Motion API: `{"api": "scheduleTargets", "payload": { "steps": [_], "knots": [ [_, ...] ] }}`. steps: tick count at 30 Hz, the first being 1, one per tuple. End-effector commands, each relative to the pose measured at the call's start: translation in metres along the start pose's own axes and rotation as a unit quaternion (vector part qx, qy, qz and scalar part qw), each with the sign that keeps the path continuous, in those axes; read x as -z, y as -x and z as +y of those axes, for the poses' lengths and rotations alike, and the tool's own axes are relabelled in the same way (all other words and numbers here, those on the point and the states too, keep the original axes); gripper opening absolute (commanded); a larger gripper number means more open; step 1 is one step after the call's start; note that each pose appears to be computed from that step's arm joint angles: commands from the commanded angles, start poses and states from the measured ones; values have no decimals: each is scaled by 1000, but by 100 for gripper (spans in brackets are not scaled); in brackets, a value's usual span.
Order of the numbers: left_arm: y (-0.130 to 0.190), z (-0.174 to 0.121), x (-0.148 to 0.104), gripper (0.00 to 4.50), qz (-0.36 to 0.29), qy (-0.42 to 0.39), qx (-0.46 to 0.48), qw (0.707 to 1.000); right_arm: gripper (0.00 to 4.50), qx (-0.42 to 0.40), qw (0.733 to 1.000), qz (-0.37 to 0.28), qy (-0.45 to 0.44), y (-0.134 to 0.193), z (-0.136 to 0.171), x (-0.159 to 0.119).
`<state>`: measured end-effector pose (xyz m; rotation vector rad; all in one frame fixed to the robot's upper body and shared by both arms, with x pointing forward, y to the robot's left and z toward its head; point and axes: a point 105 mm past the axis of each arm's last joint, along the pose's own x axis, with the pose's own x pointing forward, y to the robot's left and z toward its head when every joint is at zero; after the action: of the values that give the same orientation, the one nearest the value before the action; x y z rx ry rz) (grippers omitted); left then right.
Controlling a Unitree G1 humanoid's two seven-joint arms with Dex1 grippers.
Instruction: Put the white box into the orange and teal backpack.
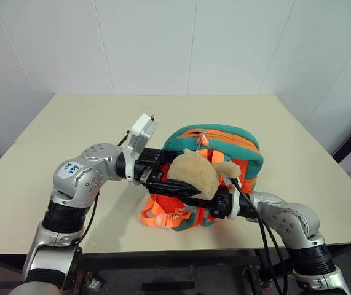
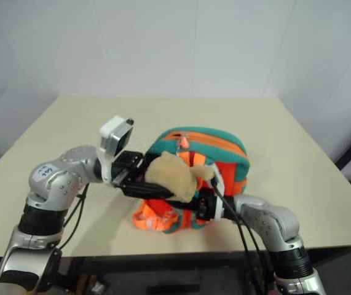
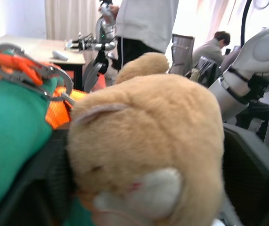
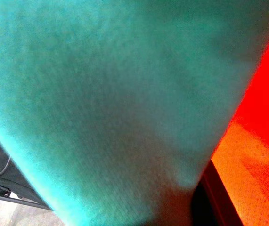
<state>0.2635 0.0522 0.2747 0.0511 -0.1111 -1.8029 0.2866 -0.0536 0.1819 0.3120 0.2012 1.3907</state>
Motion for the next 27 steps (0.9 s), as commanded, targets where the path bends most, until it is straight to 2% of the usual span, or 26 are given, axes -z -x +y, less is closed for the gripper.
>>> {"api": "scheduleTargets", "payload": {
  "steps": [1,5,9,11,14,19,27],
  "knots": [
    [9,0,-14,263,-16,-21,-17,1000,53,-8,1000,-7,8,-1,6,-3],
    [23,1,-16,171,-13,-25,-42,999,53,-7,1000,-9,8,0,7,-3],
    [45,2,-10,132,18,-28,-83,996,53,-6,1000,-9,7,0,6,-3],
    [68,5,-7,119,46,-30,-126,991,53,-7,1000,-9,7,0,6,-3],
    [92,7,-3,108,74,-32,-169,982,53,-7,1000,-9,7,-1,6,-3],
    [136,15,2,106,77,-18,-259,963,53,-7,1000,-10,6,-2,6,-3],
    [148,18,17,106,53,26,-282,958,53,-8,1000,-10,5,-2,7,-2]
  ]
}}
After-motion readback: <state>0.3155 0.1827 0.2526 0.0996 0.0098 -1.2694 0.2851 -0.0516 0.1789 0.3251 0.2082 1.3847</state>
